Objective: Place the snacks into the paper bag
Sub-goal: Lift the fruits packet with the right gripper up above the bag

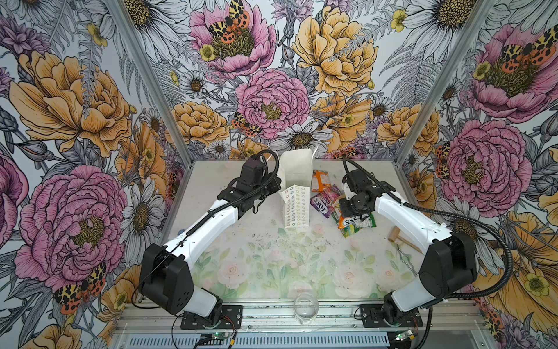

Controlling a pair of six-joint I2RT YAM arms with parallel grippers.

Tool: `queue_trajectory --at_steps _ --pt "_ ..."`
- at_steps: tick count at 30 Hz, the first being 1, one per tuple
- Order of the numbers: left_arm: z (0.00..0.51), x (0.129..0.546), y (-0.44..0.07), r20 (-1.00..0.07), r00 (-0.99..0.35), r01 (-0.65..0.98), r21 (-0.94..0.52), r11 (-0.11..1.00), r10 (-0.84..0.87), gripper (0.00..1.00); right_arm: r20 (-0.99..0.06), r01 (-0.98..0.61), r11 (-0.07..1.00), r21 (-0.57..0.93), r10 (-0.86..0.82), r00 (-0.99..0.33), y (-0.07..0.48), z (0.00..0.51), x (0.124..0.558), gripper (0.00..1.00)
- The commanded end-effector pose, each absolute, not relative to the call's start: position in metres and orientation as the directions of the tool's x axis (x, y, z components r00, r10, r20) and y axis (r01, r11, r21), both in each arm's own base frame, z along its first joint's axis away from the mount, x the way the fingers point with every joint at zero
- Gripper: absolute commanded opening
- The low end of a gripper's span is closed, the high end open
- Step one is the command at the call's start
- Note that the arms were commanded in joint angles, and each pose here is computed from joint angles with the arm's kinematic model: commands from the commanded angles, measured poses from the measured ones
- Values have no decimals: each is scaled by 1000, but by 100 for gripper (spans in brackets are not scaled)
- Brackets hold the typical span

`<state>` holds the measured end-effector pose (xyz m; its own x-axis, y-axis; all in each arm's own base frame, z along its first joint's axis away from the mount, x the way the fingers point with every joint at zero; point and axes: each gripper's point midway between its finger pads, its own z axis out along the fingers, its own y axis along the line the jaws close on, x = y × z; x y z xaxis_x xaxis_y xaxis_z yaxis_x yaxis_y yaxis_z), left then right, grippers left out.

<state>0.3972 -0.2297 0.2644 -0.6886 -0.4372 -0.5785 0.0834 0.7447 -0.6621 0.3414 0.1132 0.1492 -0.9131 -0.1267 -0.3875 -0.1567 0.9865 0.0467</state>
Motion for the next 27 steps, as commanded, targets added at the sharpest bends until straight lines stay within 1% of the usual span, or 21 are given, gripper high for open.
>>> queue_trajectory --at_steps 1,9,14,20,27 --pt "272 391 -228 -579 -683 100 -678 728 -445 0 -530 -130 986 102 -56 -846 116 203 354 0" --pt "273 391 -228 -580 -682 102 -679 727 -446 0 -662 -80 988 132 28 -749 106 271 357 0" --pt "273 390 -228 -579 -682 103 -681 725 -447 0 -752 -93 978 186 81 -654 109 330 360 0" --pt "272 390 -229 -577 -684 101 -681 725 -447 0 -846 -157 953 260 147 -512 119 414 361 0" --pt "271 391 -230 -575 -684 99 -683 724 -449 0 -912 -272 919 284 172 -372 152 491 367 0"
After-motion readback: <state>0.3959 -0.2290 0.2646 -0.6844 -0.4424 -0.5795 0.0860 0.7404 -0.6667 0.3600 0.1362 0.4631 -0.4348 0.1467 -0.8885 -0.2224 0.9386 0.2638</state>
